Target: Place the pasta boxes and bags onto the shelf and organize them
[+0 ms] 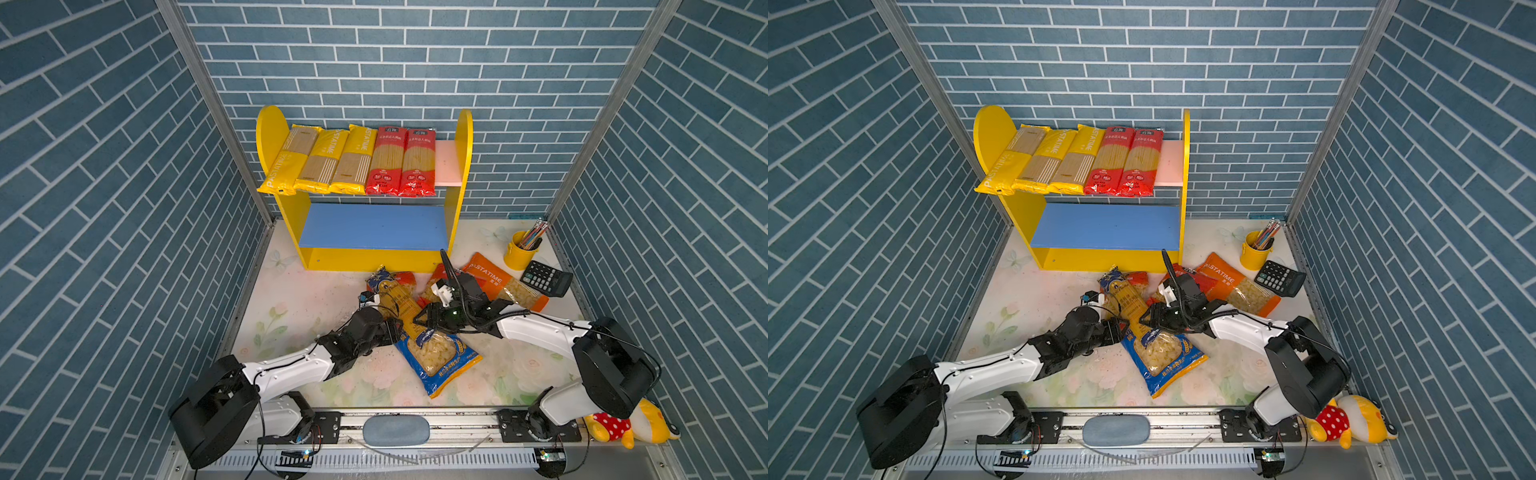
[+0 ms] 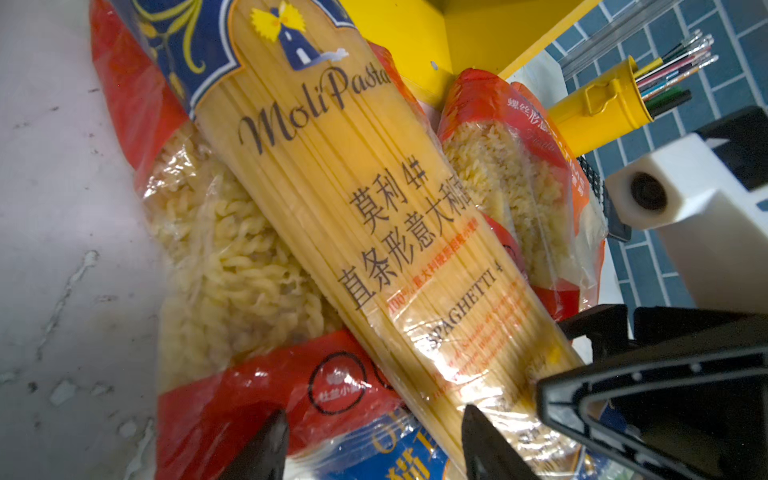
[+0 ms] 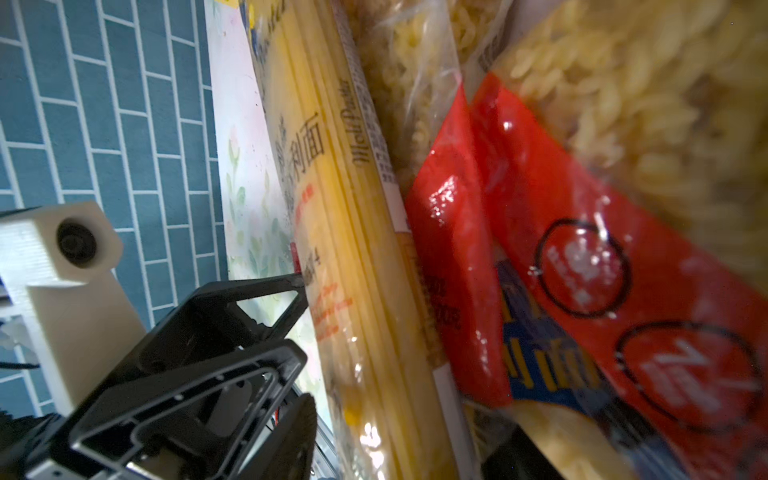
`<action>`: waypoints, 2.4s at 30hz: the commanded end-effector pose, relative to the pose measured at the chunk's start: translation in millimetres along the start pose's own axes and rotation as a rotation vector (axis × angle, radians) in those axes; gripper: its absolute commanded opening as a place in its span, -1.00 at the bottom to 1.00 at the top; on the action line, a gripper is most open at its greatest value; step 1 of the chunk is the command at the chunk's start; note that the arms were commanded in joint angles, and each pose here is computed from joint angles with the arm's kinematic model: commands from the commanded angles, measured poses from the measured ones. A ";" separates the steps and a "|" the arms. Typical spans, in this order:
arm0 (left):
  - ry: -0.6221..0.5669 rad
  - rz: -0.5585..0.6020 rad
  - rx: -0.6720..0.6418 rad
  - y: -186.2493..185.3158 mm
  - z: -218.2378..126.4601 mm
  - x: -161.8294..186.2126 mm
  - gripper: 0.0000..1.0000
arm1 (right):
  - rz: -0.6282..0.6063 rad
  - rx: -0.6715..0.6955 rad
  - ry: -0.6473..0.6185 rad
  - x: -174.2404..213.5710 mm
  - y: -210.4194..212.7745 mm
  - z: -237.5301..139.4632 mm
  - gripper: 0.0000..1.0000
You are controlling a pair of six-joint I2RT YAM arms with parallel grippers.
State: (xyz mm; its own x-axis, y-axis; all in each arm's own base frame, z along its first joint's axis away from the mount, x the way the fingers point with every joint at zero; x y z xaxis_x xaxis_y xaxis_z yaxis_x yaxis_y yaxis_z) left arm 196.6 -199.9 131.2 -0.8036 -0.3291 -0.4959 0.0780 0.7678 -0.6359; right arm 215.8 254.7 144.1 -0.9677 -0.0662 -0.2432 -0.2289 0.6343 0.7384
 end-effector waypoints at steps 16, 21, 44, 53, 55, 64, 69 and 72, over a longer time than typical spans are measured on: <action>-0.082 -0.071 0.083 -5.5 -64.3 -41.4 0.65 | -0.001 -0.205 -0.085 -12.4 36.6 -15.0 -0.69; -0.128 -0.197 0.157 6.4 -76.1 -50.2 0.85 | 0.021 -0.275 -0.121 -17.0 48.7 -23.7 -0.76; -0.207 -0.373 0.395 2.1 -71.1 -71.4 0.99 | -0.152 -0.526 -0.312 -15.8 95.3 -76.9 -0.82; -0.212 -0.370 0.433 -5.2 -64.2 -76.1 0.99 | -0.171 -0.540 -0.297 -9.4 104.2 -85.1 -0.77; -0.208 -0.367 0.430 -6.4 -62.5 -76.4 0.99 | -0.183 -0.475 -0.286 -7.0 101.2 -86.5 -0.70; -0.183 -0.343 0.463 -19.3 -52.8 -73.8 0.98 | -0.223 -0.522 -0.308 -0.6 110.4 -102.5 -0.74; -0.187 -0.324 0.466 -22.8 -52.0 -74.3 0.99 | -0.233 -0.523 -0.336 -4.8 112.0 -102.0 -0.64; -0.173 -0.309 0.463 -25.1 -46.3 -70.4 0.99 | -0.203 -0.603 -0.350 -10.0 114.4 -94.4 -0.65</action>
State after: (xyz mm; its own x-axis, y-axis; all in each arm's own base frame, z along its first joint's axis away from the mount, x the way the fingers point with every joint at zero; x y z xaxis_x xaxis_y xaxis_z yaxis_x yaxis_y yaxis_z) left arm 220.5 -163.5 198.8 -0.7342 -0.6217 -0.2729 0.0803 0.3196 -0.9442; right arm 182.7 242.3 211.9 -0.9612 0.0863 -0.2619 -0.2094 0.3894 0.8969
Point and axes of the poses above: each gripper's point midway between its finger pads, its own z axis out along the fingers, its own y axis along the line the jaws close on, x = y × z, the point moved 8 cm from there along -z, back along the fingers, and after that the axes turned 4 degrees about -z, right-handed, at the moved point
